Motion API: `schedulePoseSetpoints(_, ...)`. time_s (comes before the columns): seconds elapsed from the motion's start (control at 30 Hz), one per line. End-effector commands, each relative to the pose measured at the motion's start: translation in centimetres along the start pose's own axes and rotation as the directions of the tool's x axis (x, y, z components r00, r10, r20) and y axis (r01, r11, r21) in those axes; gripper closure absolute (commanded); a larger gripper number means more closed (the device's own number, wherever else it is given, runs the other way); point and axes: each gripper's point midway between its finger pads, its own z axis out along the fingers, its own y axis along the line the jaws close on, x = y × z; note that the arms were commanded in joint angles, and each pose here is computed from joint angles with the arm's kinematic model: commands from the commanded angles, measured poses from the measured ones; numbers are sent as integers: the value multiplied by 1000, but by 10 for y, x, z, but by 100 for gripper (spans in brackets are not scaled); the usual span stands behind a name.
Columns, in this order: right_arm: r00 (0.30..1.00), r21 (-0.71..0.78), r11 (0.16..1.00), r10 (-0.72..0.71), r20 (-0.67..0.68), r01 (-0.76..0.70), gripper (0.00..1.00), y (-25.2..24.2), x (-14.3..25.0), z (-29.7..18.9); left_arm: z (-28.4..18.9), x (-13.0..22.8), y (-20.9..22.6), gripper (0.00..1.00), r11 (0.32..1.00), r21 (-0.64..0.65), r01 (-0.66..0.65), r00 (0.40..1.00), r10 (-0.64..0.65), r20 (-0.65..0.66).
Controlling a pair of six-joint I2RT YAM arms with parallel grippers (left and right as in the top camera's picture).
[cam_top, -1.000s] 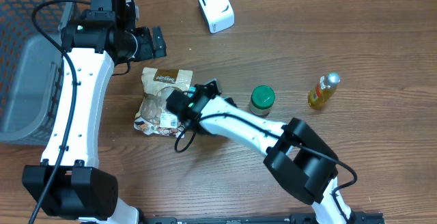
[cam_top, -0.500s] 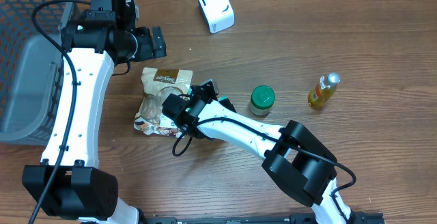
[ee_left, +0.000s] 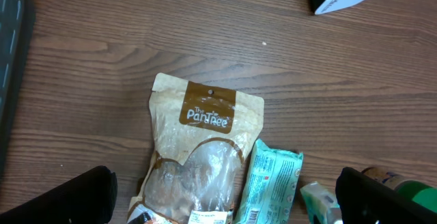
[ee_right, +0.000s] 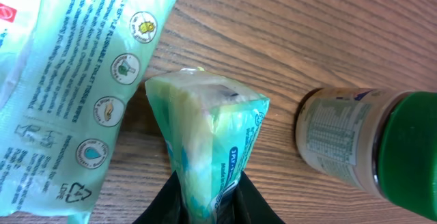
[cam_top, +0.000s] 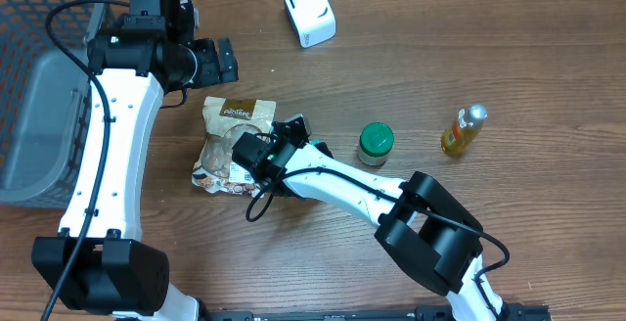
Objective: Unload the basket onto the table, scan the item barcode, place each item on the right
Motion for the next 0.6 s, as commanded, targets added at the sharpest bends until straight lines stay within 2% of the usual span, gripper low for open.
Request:
schedulePoseSetpoints(0.0, 1000, -19, 1000, 22, 6, -21, 83, -2, -2, -5, -3, -4, -2, 0, 1000, 11, -10, 1000, 9, 10)
schedulePoseSetpoints(0.57, 999, -26, 999, 29, 13, -29, 82, -1, -4, -5, -3, -4, -2, 0, 1000, 11, -10, 1000, 9, 10)
